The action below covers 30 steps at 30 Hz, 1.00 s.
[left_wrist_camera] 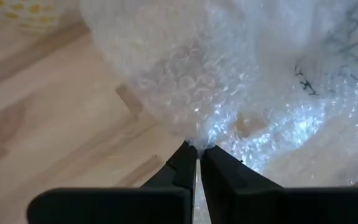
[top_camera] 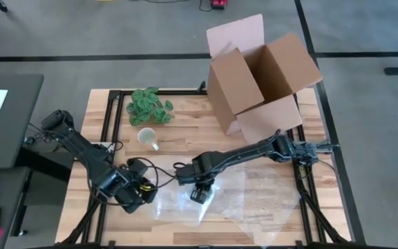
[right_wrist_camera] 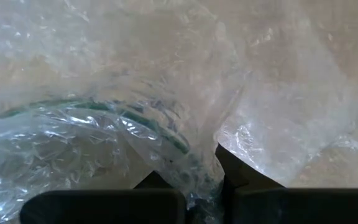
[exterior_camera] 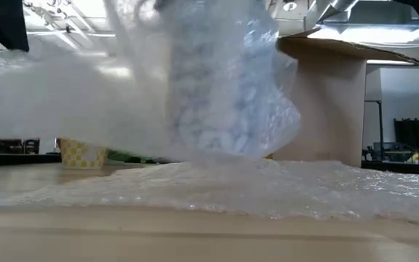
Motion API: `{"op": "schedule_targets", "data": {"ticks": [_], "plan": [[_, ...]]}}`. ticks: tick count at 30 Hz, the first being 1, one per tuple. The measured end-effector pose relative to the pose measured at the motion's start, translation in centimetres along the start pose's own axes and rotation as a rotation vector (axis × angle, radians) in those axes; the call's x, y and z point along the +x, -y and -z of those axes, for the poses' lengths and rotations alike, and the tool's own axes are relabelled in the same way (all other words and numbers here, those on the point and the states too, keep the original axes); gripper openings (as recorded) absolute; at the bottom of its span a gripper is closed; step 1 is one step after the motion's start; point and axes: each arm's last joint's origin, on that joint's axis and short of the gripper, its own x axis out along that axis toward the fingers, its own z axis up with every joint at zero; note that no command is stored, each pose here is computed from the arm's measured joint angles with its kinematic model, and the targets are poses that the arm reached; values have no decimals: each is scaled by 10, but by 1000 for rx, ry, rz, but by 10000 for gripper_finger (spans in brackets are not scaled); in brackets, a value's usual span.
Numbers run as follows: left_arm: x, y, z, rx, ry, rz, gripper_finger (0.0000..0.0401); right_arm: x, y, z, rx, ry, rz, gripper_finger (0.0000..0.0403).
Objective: Wrap mug
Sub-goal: Wrap the blue mug with bubble wrap
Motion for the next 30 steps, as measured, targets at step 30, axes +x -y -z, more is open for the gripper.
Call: {"op": "schedule_targets", "data": {"ticks": [30], "plan": [[-3,48,-38,-28,167,384,0,26,3,-13,25,51,80,112]]}}
